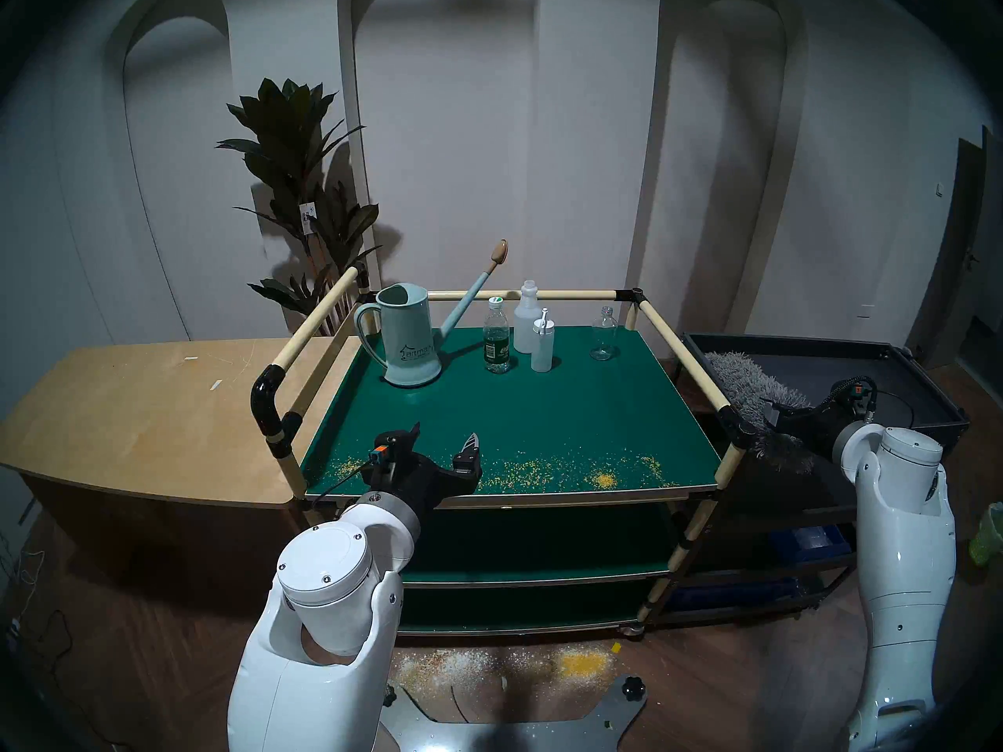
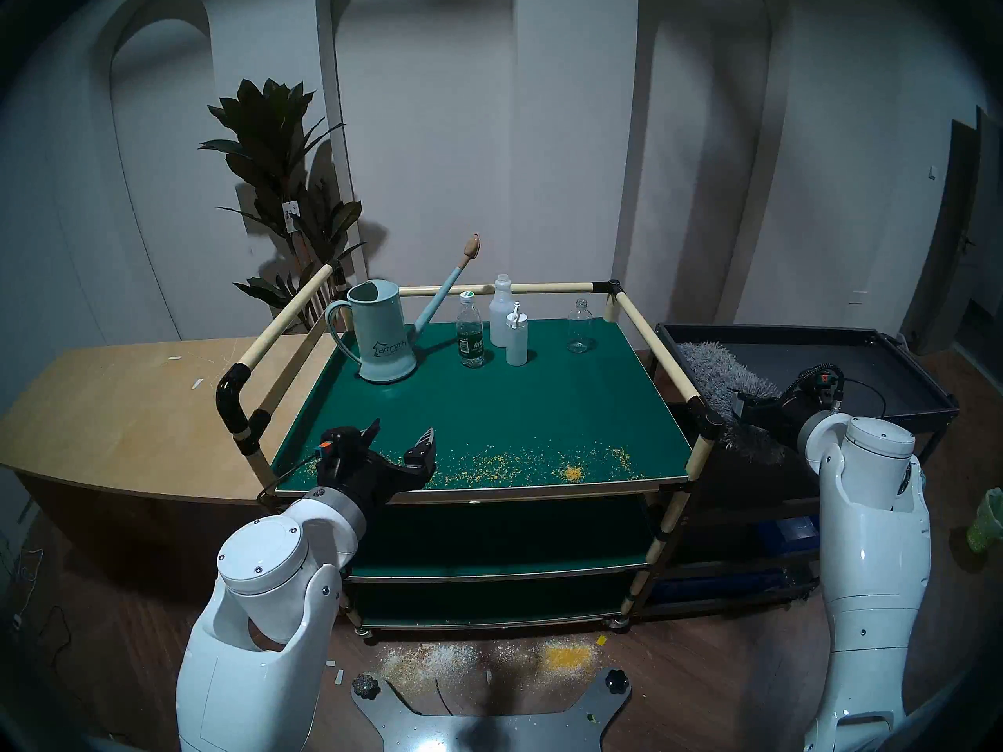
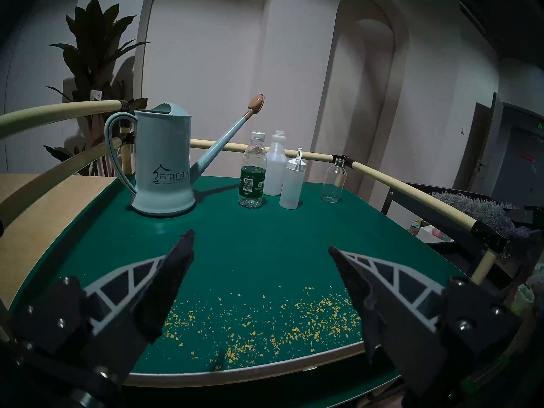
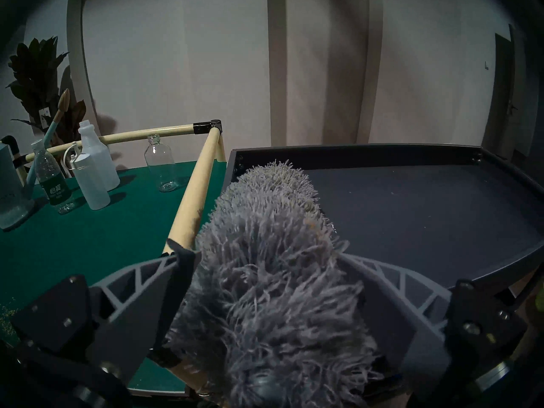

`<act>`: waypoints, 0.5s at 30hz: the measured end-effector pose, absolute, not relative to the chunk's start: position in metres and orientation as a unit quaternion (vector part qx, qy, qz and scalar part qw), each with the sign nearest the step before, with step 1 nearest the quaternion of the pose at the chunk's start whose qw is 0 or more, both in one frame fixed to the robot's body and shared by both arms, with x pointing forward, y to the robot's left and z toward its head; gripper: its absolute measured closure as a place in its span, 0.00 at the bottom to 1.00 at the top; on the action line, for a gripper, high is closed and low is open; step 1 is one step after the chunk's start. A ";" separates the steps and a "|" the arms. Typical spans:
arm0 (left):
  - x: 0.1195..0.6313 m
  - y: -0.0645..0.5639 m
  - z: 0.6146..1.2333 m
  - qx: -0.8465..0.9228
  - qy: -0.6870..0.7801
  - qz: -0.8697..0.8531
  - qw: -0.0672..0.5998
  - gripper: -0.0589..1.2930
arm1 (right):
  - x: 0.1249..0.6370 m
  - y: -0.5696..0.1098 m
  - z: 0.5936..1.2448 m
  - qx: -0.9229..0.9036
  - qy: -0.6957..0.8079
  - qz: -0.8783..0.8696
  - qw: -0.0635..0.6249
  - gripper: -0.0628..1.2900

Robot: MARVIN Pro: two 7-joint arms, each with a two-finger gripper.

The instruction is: Dust the shelf with the duster

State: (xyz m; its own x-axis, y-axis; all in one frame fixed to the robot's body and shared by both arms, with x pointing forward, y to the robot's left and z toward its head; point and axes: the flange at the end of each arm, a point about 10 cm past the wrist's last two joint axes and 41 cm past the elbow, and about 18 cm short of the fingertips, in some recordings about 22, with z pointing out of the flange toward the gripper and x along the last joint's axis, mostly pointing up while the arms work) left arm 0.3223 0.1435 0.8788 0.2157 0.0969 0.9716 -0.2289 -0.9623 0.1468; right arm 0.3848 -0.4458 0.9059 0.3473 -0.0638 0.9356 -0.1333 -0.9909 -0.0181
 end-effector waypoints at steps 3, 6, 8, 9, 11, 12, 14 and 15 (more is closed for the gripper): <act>0.322 0.143 0.878 0.769 -0.044 0.625 0.130 0.03 | 0.389 -0.445 0.895 0.824 -0.062 0.562 0.035 0.05; 0.322 0.142 0.877 0.769 -0.045 0.624 0.129 0.03 | 0.392 -0.444 0.886 0.829 -0.063 0.555 0.039 0.05; 0.322 0.142 0.877 0.769 -0.045 0.624 0.128 0.03 | 0.394 -0.445 0.883 0.829 -0.065 0.553 0.043 0.05; 0.322 0.142 0.877 0.769 -0.045 0.624 0.128 0.03 | 0.396 -0.446 0.883 0.829 -0.066 0.554 0.045 0.05; 0.322 0.141 0.877 0.770 -0.043 0.625 0.126 0.03 | 0.398 -0.446 0.882 0.829 -0.066 0.554 0.048 0.05; 0.322 0.142 0.877 0.770 -0.043 0.625 0.125 0.03 | 0.398 -0.447 0.882 0.829 -0.067 0.554 0.049 0.05; 0.323 0.142 0.877 0.770 -0.041 0.625 0.123 0.03 | 0.399 -0.448 0.881 0.829 -0.068 0.552 0.051 0.05; 0.323 0.142 0.877 0.770 -0.040 0.625 0.122 0.03 | 0.400 -0.449 0.879 0.830 -0.069 0.551 0.053 0.05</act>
